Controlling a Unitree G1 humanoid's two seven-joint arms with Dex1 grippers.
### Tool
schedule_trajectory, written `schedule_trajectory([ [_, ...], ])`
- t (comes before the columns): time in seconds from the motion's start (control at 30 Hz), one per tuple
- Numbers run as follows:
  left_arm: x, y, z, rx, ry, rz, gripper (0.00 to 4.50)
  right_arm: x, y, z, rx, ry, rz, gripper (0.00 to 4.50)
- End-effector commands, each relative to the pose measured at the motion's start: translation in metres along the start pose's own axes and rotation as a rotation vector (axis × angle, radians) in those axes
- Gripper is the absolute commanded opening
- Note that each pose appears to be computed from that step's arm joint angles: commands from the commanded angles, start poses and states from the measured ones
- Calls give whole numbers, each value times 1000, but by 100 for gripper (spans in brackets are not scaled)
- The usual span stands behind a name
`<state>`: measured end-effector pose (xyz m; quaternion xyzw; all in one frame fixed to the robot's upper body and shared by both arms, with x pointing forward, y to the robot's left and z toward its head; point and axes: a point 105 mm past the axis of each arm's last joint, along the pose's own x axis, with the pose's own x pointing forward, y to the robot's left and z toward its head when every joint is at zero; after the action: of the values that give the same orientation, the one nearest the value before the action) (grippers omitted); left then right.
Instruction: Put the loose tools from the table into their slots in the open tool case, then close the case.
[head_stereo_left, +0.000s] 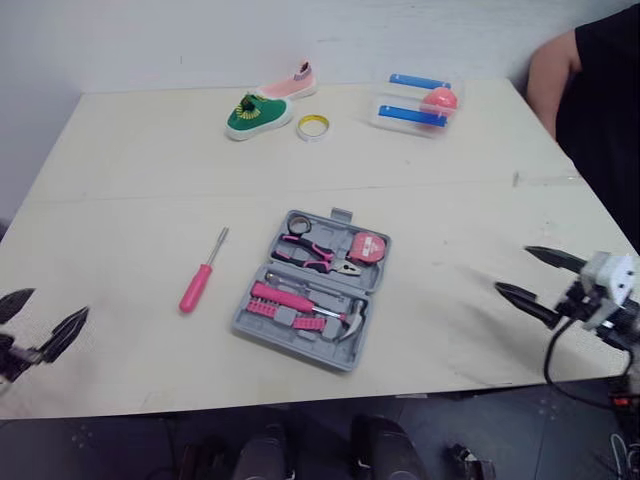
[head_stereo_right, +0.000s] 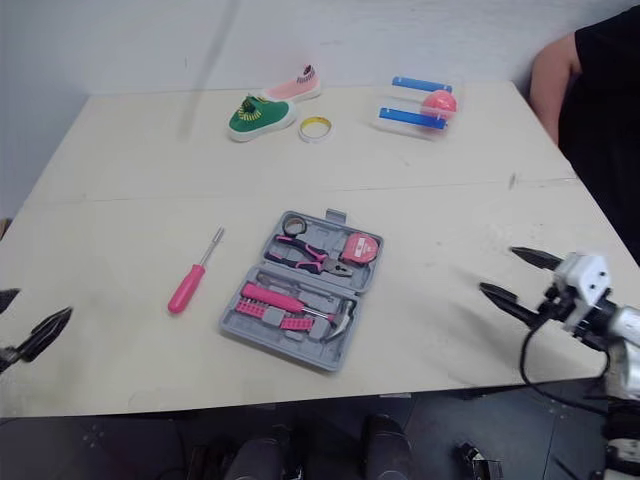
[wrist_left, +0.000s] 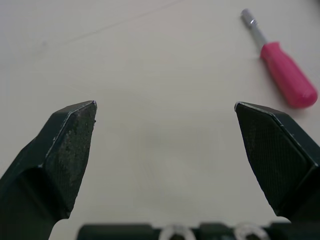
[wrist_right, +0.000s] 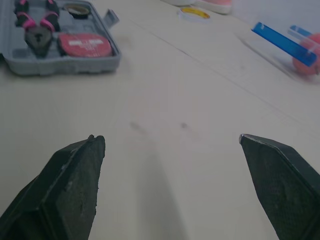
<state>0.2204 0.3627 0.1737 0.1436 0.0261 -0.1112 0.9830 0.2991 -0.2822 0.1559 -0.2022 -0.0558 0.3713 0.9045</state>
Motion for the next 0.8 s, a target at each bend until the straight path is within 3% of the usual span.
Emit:
schedule_trajectory([
  [0.03,18,-9,19,15,-27,-66,450,15,3,31,-23,-107,23,447],
  [0.27,53,-39,19,-16,62,-234,450,27,18,46,-1,-185,62,447],
  [0.47,77,-58,13,-48,142,-247,450,25,40,47,-2,-211,167,447],
  [0.57,90,-87,12,-135,153,-316,450,30,49,58,7,-273,197,447],
  [0.8,118,-103,1,-155,221,-234,450,40,73,77,18,-331,289,447],
])
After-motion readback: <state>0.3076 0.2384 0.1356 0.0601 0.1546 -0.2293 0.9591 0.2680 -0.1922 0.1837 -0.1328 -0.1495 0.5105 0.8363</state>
